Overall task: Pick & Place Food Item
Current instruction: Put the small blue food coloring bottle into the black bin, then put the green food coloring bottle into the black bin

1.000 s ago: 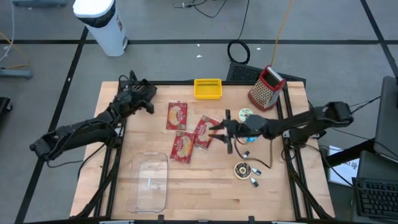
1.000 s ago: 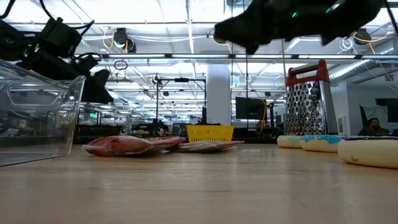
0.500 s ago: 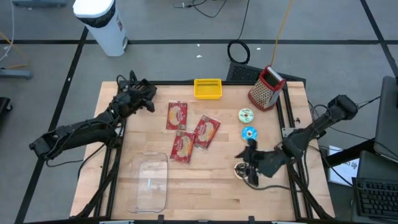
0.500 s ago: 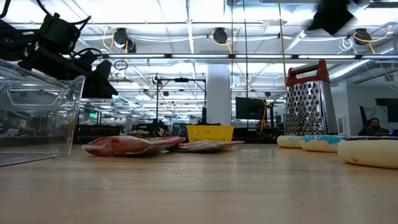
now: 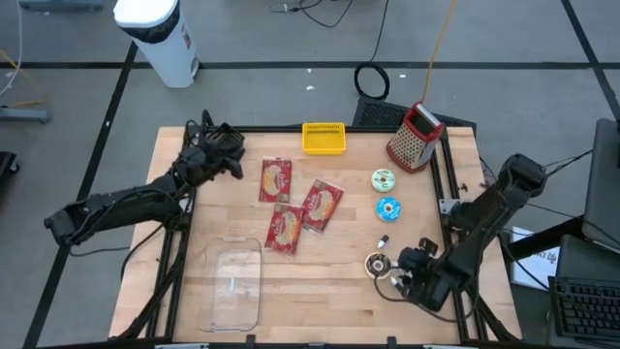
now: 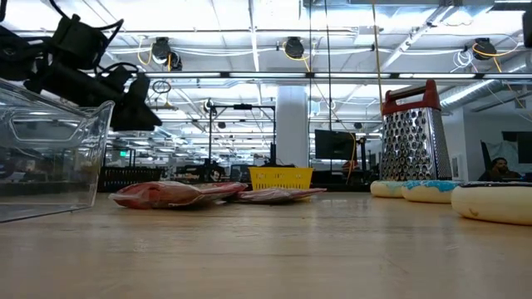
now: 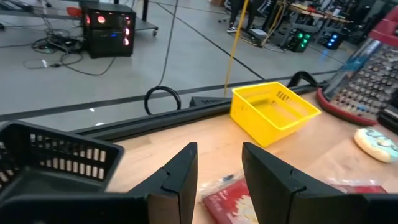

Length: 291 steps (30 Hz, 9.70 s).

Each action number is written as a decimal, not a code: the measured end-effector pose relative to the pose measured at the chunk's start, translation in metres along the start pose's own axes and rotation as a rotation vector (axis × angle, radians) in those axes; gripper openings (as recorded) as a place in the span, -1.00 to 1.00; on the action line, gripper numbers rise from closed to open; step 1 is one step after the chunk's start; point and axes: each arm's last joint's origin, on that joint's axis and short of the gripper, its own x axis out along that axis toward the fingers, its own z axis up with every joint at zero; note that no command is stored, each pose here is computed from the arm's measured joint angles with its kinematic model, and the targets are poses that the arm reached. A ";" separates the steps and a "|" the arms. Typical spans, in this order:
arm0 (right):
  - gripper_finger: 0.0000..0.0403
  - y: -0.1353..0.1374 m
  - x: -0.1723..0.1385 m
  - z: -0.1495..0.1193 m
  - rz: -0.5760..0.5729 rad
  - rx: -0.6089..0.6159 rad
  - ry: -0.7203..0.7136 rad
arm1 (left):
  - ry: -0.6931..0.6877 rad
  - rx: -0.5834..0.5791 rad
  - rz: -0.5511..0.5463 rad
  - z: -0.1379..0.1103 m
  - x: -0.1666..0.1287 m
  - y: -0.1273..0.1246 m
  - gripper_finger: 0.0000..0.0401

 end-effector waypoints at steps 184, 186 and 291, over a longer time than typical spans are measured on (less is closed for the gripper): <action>-0.32 -0.063 0.057 0.160 0.253 -0.296 -1.069 | 0.209 0.033 0.332 0.050 0.014 0.005 -0.66; -0.32 -0.064 0.058 0.160 0.246 -0.294 -1.059 | 0.233 0.001 0.353 0.036 0.016 0.016 -0.68; -0.88 -0.001 0.025 0.005 0.177 0.233 -0.593 | 0.099 0.067 -0.439 0.044 0.018 -0.064 0.27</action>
